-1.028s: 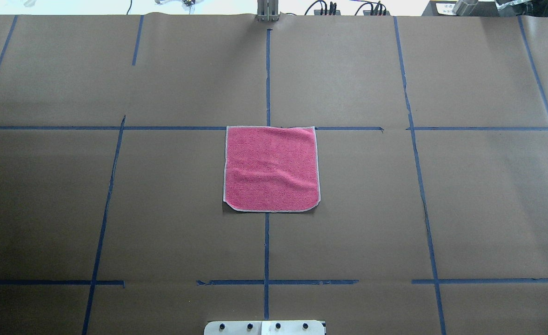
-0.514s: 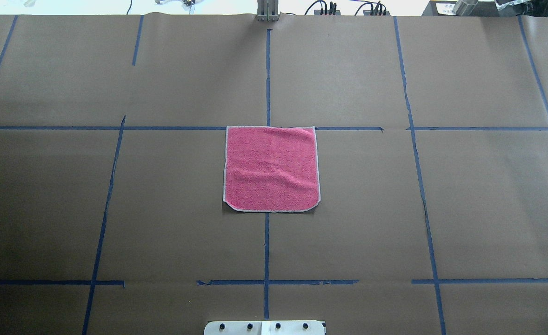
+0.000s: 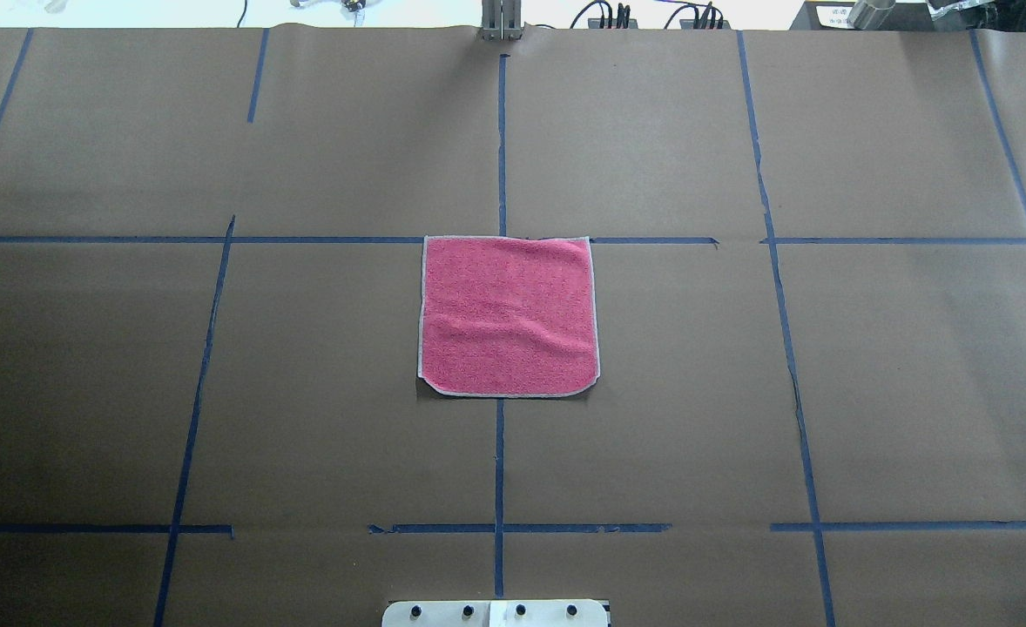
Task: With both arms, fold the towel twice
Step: 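Move both grippers down toward the near corners of the pink towel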
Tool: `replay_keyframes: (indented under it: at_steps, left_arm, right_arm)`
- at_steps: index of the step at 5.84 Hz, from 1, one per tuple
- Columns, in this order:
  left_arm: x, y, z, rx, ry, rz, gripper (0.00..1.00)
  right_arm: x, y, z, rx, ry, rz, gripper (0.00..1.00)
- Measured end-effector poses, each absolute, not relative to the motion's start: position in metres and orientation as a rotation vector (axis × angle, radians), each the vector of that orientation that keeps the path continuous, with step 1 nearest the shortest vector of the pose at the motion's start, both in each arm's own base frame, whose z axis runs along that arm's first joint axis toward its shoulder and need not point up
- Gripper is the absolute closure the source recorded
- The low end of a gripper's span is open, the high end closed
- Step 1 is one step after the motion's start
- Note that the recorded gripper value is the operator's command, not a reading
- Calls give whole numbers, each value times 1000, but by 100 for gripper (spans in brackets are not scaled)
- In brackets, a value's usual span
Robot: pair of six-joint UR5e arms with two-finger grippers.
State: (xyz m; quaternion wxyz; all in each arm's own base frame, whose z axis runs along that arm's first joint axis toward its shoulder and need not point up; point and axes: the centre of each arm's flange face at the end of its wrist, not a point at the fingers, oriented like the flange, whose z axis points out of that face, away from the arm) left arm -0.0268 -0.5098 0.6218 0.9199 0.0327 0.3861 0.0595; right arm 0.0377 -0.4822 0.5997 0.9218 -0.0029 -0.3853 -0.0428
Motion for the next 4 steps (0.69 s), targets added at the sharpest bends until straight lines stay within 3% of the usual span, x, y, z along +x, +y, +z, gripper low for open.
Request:
replay_keyframes:
  at_steps: [2, 4]
  left_arm:
    - [13, -520, 586, 56, 805, 104, 0]
    - [114, -518, 505, -2, 838, 41, 0]
  right_arm:
    - [1, -495, 565, 1, -795, -109, 0]
    - [-74, -501, 486, -25, -816, -28, 0]
